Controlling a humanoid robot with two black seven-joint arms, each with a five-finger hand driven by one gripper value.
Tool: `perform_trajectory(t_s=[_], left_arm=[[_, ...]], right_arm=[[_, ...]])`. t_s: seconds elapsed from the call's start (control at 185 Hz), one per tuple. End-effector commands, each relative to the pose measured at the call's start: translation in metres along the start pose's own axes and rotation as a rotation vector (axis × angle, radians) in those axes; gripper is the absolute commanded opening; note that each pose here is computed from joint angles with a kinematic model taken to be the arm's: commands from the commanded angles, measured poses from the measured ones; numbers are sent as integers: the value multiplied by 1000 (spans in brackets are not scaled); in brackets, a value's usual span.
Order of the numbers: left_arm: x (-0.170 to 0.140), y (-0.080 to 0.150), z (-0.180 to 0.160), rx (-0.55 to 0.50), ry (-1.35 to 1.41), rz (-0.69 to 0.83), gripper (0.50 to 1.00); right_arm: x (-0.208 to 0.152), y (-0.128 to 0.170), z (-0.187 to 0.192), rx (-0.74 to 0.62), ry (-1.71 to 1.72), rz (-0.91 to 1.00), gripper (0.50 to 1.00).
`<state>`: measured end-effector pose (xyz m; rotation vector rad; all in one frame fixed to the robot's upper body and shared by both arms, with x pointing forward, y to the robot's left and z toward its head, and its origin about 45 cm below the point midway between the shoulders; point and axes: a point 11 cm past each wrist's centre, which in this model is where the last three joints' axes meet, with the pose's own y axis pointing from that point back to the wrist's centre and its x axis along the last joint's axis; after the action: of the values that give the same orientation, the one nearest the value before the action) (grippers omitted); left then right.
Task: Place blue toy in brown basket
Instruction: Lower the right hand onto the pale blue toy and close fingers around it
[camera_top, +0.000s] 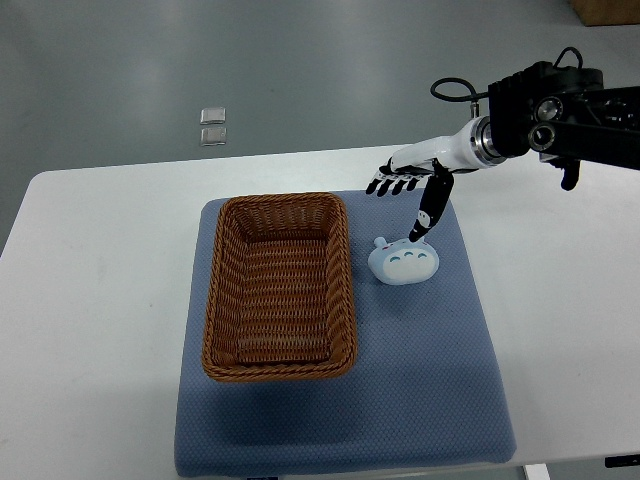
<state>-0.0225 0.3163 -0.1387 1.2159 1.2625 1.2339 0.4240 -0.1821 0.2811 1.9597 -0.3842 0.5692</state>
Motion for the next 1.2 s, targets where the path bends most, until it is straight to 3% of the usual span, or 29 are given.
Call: perform_trajectory(t_s=[0.0, 0.86, 0.958, 1.082, 1.131, 1.196], left_arm=[[0, 0, 0, 0, 0, -1, 1000], [3, 0, 0, 0, 2, 10, 1000], [3, 0, 0, 0, 2, 10, 1000], [3, 0, 0, 0, 2, 10, 1000], [3, 0, 0, 0, 2, 10, 1000], [3, 0, 0, 0, 2, 10, 1000]], right_arm=[[-9, -10, 5, -8, 2, 0, 905], [-53, -49, 32, -61, -3, -21, 889], [-56, -52, 34, -69, 10, -19, 852], [-59, -53, 35, -72, 24, -22, 740], [-59, -54, 36, -74, 28, -21, 652], [-59, -54, 36, -78, 40, -18, 584]])
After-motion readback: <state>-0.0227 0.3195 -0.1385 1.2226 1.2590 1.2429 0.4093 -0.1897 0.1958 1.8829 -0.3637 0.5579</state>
